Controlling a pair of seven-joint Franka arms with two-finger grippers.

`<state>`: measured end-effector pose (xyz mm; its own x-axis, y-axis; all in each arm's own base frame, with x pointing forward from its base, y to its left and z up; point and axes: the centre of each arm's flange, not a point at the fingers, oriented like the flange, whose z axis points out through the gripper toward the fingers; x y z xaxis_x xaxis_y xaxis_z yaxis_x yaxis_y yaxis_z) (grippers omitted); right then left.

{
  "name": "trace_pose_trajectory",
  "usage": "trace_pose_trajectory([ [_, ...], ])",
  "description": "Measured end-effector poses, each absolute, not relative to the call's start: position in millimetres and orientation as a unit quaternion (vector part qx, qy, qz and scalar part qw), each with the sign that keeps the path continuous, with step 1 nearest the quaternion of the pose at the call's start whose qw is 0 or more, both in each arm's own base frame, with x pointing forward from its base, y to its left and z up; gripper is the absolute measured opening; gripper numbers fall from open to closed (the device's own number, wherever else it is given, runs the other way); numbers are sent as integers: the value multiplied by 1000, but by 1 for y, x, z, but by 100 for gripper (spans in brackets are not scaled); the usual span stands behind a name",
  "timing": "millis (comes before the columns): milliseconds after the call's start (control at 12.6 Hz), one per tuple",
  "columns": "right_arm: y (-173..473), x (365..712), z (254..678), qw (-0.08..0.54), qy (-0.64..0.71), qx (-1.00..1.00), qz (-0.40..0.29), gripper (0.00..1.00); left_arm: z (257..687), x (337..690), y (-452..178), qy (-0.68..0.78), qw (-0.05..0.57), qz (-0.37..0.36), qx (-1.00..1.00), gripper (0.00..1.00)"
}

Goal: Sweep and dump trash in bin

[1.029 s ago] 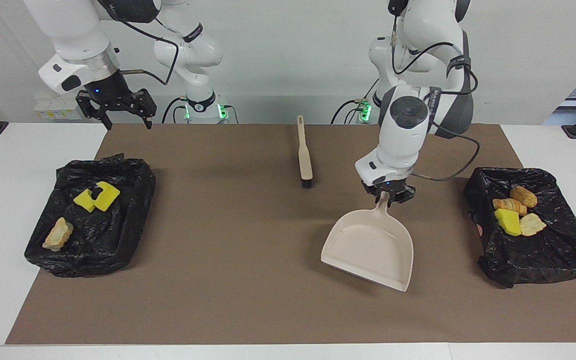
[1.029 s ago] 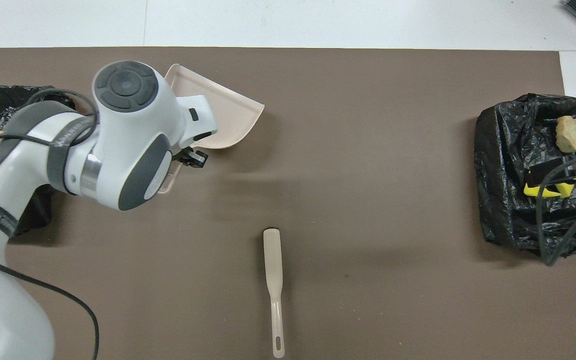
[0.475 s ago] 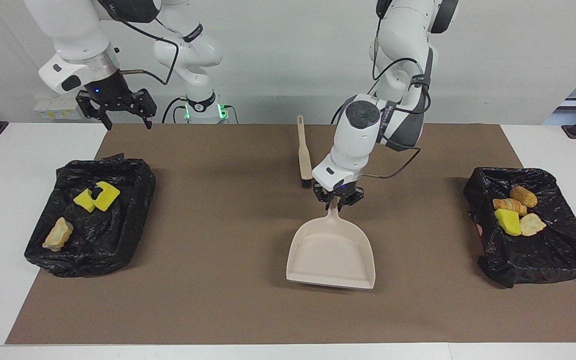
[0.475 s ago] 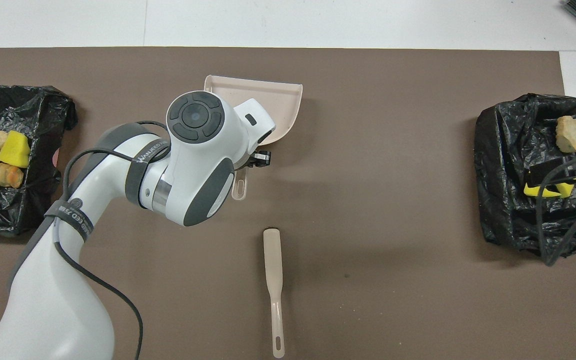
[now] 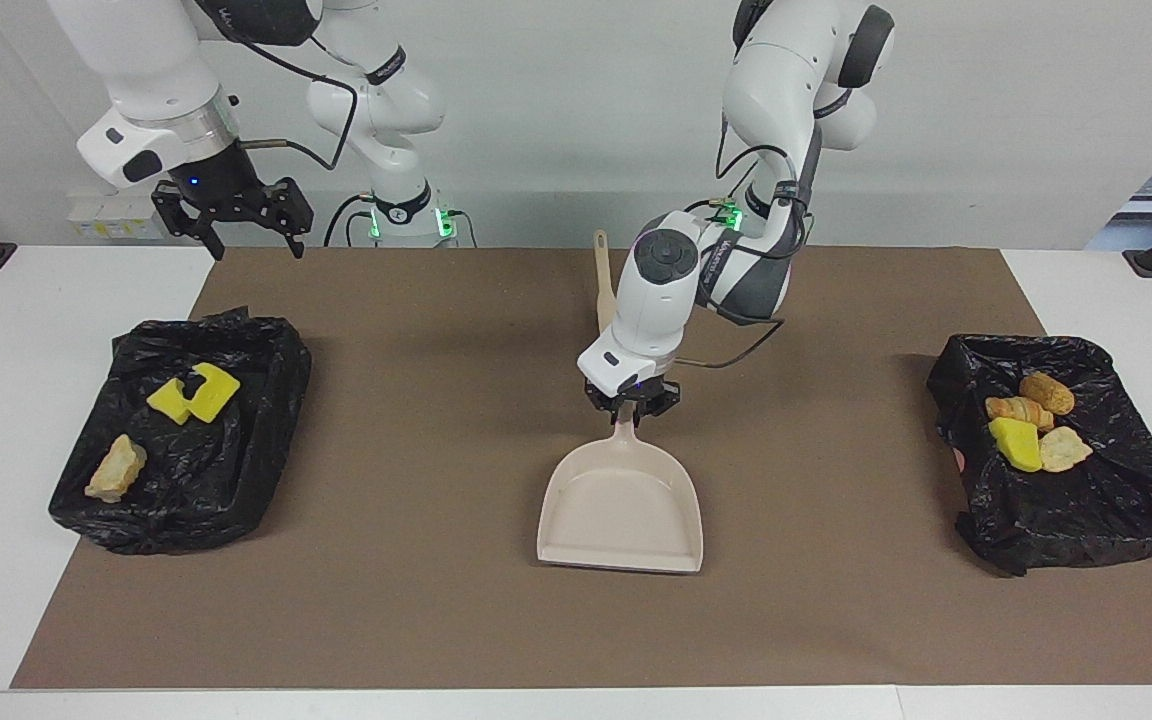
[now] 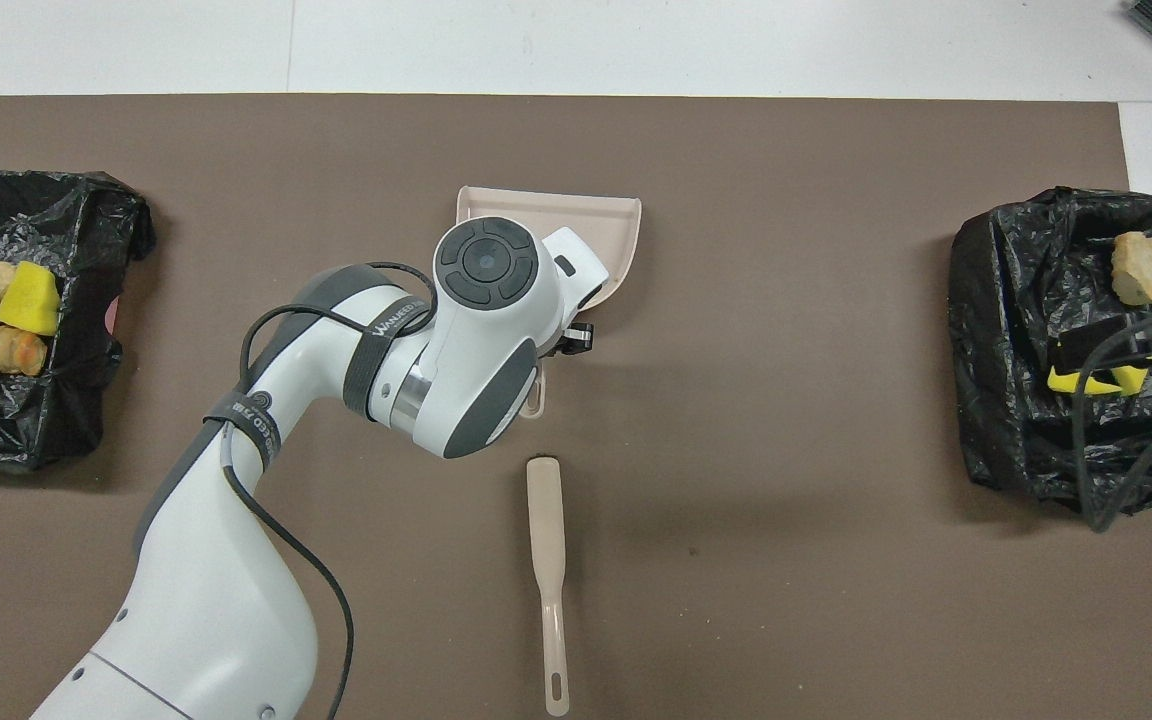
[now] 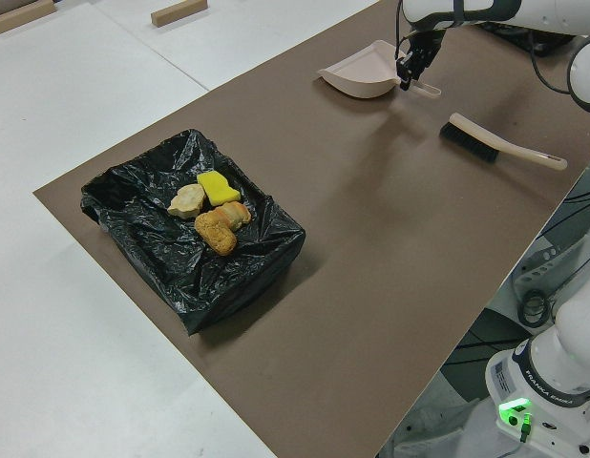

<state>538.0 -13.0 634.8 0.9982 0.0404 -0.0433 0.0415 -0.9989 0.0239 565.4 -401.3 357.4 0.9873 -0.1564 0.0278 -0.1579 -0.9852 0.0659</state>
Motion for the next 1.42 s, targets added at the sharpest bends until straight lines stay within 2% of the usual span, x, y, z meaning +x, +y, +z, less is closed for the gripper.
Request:
trace_pose_trajectory([
  [158, -13, 538, 635, 12, 20, 999, -21, 100, 362, 569, -401, -77, 35, 16, 996, 49],
  [317, -13, 538, 635, 12, 20, 999, -21, 100, 367, 572, -400, -76, 37, 21, 996, 78],
  [475, -13, 538, 635, 12, 20, 999, -21, 100, 373, 576, -393, -69, 37, 26, 997, 99],
  [712, -13, 538, 635, 12, 20, 999, -21, 100, 409, 593, -338, -51, 34, 35, 997, 100],
  [950, -13, 538, 635, 12, 21, 999, -21, 100, 469, 593, -247, -69, 25, 33, 997, 100],
  [1187, -13, 538, 635, 12, 20, 999, -21, 100, 539, 577, -156, -95, 21, 39, 994, 100],
  [1424, -13, 538, 635, 12, 21, 999, -21, 100, 599, 553, -95, -106, 18, 55, 993, 100],
])
